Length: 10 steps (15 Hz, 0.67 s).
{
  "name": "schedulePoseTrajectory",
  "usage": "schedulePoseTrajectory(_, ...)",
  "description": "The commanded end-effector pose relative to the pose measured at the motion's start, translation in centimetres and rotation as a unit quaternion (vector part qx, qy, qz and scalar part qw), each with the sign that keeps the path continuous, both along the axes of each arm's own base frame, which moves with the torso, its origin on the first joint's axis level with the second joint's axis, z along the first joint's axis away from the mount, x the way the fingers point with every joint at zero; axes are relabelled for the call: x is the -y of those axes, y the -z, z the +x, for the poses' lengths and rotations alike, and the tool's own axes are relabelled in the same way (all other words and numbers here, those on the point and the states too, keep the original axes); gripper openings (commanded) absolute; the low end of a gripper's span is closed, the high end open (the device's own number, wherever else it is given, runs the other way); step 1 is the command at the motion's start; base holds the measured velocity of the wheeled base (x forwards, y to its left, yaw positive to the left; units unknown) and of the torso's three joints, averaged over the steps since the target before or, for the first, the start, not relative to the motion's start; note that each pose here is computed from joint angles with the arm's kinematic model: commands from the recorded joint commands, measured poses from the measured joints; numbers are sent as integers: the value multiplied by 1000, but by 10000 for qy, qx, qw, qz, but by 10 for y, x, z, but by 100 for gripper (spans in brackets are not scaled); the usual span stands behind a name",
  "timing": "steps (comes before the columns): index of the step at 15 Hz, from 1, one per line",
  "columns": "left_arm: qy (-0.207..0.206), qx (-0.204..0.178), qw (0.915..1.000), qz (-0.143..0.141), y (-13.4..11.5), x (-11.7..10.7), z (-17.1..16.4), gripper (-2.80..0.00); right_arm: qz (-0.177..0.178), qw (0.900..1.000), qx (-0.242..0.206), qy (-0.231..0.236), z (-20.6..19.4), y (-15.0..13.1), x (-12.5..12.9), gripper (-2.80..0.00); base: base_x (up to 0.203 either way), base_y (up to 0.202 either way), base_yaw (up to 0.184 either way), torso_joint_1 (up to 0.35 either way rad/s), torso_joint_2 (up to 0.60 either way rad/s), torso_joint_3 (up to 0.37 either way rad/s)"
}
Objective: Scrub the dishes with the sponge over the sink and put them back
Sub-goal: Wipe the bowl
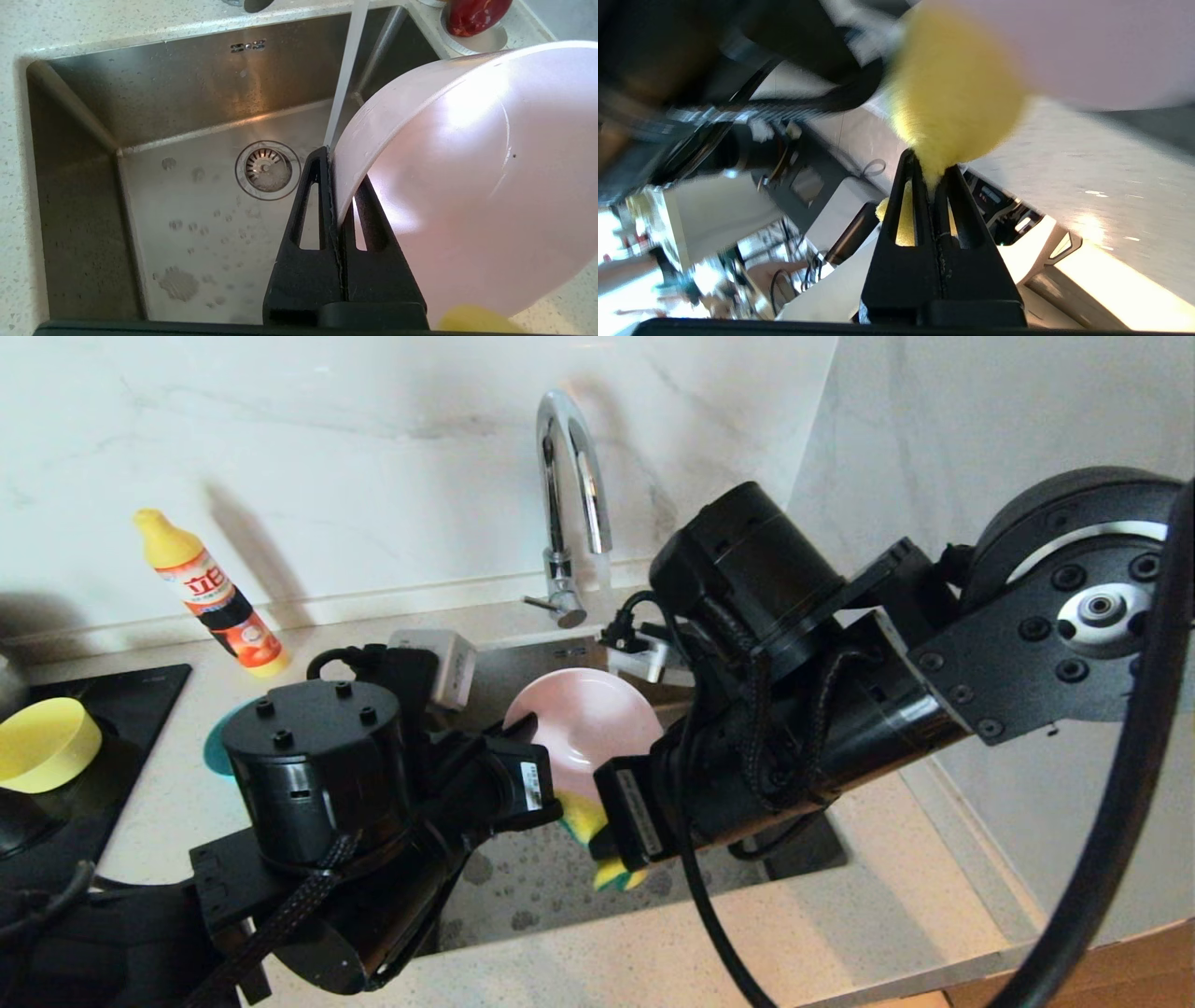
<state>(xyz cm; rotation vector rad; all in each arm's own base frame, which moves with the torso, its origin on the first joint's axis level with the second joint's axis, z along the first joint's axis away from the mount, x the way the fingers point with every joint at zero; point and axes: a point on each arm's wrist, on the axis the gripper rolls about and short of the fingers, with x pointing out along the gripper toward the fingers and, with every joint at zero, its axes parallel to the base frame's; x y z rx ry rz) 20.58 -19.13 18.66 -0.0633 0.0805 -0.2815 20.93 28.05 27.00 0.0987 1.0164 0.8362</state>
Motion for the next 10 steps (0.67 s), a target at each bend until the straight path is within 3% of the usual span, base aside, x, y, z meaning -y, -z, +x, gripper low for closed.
schedulePoseTrajectory(1,-25,9,10000,-13,0,-1,0,-280,151,9994,111,286,7,-15,23,-280,0,0,0,0,0,0)
schedulePoseTrajectory(7,-319,-137,9993,110,9,-14,11,-280,519,9950,441,736,2,-50,71,-280,0,0,0,0,0,0)
schedulePoseTrajectory(10,-529,-613,9959,395,23,-26,21,-280,569,9944,491,749,-8,-56,81,-280,0,0,0,0,0,0)
